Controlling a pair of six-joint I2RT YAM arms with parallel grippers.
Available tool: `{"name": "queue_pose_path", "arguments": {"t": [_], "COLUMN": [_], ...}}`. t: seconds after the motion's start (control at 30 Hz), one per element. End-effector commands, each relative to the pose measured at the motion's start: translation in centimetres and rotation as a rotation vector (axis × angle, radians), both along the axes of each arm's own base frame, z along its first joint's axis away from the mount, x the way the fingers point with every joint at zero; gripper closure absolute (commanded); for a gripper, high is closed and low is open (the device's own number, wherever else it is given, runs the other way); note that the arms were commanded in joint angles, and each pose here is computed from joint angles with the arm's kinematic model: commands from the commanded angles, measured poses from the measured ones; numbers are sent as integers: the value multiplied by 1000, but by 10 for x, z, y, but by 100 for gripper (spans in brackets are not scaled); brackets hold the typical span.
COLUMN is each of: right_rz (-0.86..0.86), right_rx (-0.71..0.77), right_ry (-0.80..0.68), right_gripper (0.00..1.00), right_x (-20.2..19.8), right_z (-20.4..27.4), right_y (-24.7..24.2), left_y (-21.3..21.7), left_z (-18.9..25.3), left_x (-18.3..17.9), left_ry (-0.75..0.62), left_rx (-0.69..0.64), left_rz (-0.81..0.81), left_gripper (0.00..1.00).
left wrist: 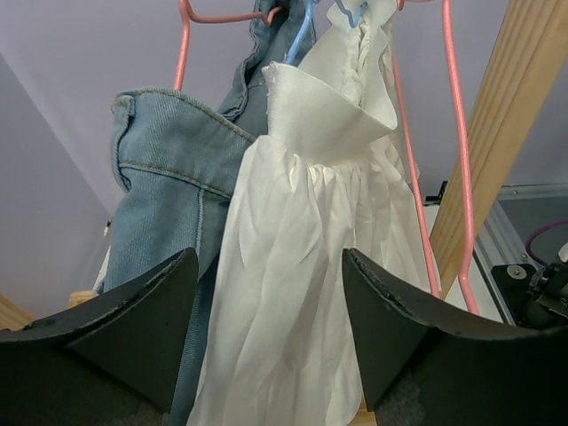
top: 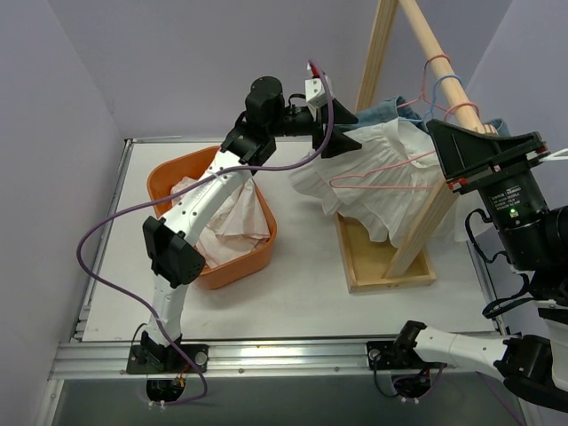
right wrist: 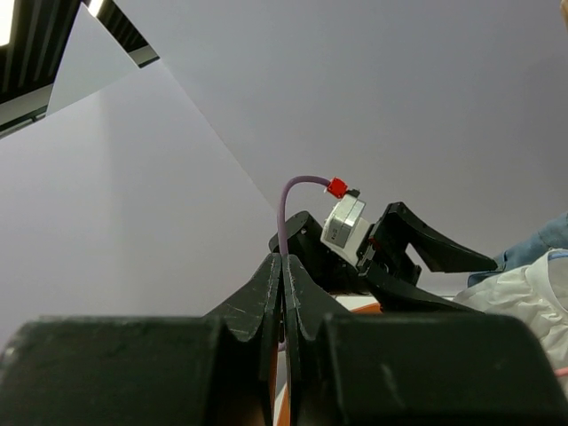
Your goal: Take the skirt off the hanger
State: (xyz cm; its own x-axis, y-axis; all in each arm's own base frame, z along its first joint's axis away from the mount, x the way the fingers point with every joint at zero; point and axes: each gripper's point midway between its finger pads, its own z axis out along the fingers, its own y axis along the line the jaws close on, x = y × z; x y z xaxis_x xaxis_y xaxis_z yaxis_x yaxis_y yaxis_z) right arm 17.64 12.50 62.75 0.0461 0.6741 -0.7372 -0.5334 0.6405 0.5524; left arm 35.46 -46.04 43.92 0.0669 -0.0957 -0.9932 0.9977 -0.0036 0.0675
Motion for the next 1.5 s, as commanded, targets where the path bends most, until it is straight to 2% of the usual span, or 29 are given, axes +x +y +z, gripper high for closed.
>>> {"name": "queue_pose_path", "arguments": {"t": [0.0,0.2,0.23,0.4,0.43,0.47,0.5,0.53,0.73,0.9,1.1,1.47], "right_rz": [-3,19,17,7,6,7,8,6,5,-9,-24,-23], "right_rx": [34,31,38,47,51,53,51,44,19,14,11,-29], "right_ry": [-35,-42,-45,-52,-56,-56,-56,-55,-37,-39,-40,-28], "right_gripper": [100,100,100,100,100,100,100,100,100,100,100,100], "right_x": [0,-2,-3,-6,-7,-7,-7,-6,-1,-3,-5,1], "right_z": [11,11,12,13,14,13,13,12,6,5,8,7], "right_y": [-1,3,1,-5,-7,-6,-6,-5,0,-5,-12,-2], "left_y": [-8,-32,-35,-52,-54,-54,-53,-52,-34,-12,23,73], "left_z": [9,-12,-4,-24,-26,-23,-23,-21,1,44,102,109], "left_x": [-9,-19,-21,-32,-35,-37,-35,-36,-30,-38,-51,-63], "left_ry": [-29,3,-62,-77,-85,-88,-71,-67,-15,26,90,211], "left_rx": [-11,46,38,123,133,130,132,131,100,25,-114,-104], "left_rz": [-22,-36,-28,7,9,12,27,33,144,191,112,-12], "left_gripper": [26,33,35,53,59,77,90,97,98,98,98,98]}}
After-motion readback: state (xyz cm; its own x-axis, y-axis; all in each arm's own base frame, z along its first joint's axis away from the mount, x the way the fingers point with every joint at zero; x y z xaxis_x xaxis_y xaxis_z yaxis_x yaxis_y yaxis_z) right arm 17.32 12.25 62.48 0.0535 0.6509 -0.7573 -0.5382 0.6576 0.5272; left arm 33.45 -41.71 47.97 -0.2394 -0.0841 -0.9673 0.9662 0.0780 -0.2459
